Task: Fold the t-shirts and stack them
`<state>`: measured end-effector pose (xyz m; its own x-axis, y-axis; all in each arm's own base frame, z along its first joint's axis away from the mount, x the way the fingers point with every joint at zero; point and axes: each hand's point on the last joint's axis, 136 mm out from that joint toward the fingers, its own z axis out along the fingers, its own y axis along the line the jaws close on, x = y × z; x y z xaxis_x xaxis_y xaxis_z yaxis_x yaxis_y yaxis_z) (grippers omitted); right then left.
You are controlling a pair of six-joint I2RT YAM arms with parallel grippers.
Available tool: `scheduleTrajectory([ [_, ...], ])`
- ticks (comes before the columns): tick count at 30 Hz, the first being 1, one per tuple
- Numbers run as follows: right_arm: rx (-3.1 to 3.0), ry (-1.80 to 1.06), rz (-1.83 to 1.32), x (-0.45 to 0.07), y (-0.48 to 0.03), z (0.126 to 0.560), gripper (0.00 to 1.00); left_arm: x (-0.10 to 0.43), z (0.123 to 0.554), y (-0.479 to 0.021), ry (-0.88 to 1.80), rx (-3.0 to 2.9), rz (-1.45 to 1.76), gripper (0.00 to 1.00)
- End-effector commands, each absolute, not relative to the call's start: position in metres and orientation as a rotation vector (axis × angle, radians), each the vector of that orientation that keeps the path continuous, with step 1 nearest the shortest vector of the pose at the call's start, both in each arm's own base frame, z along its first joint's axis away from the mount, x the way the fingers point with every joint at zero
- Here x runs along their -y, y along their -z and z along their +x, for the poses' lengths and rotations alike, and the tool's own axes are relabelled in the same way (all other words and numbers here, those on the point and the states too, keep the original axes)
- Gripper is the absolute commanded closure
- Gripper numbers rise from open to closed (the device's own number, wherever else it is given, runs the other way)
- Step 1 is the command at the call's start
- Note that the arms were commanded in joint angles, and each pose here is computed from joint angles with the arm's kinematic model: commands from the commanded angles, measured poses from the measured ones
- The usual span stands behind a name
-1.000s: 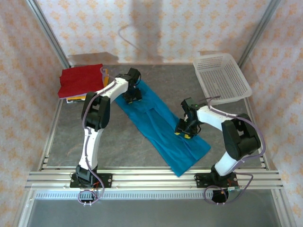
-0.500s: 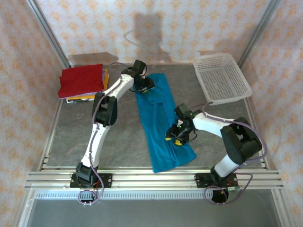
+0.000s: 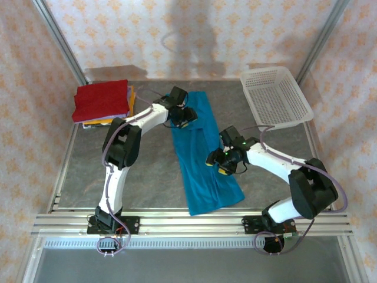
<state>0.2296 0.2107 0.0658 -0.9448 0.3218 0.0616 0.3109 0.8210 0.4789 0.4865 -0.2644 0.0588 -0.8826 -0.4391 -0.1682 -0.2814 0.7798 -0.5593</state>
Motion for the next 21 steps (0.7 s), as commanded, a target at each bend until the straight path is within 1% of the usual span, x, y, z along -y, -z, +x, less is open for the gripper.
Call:
scheduleTrajectory([
  [1,-2.955,-0.724,0.493,-0.206,-0.076,0.236,0.40,0.265,0.499,-0.043,0.850,-2.609,-0.696,0.49],
  [9,-2.933,-0.714,0.485,-0.200,-0.083,0.238,0.37,0.257,0.510,-0.010,0.805,-2.625,-0.788,0.47],
  [14,-2.936,-0.699,0.480,-0.196,-0.084,0.237,0.36,0.256,0.537,-0.005,0.811,-2.635,-0.764,0.46],
  [18,-2.932,-0.698,0.492,-0.193,-0.085,0.238,0.36,0.262,0.572,-0.019,0.947,-2.589,-0.707,0.46],
  [21,-2.930,-0.672,0.490,-0.186,-0.088,0.239,0.36,0.263,0.585,-0.049,0.955,-2.574,-0.595,0.45],
])
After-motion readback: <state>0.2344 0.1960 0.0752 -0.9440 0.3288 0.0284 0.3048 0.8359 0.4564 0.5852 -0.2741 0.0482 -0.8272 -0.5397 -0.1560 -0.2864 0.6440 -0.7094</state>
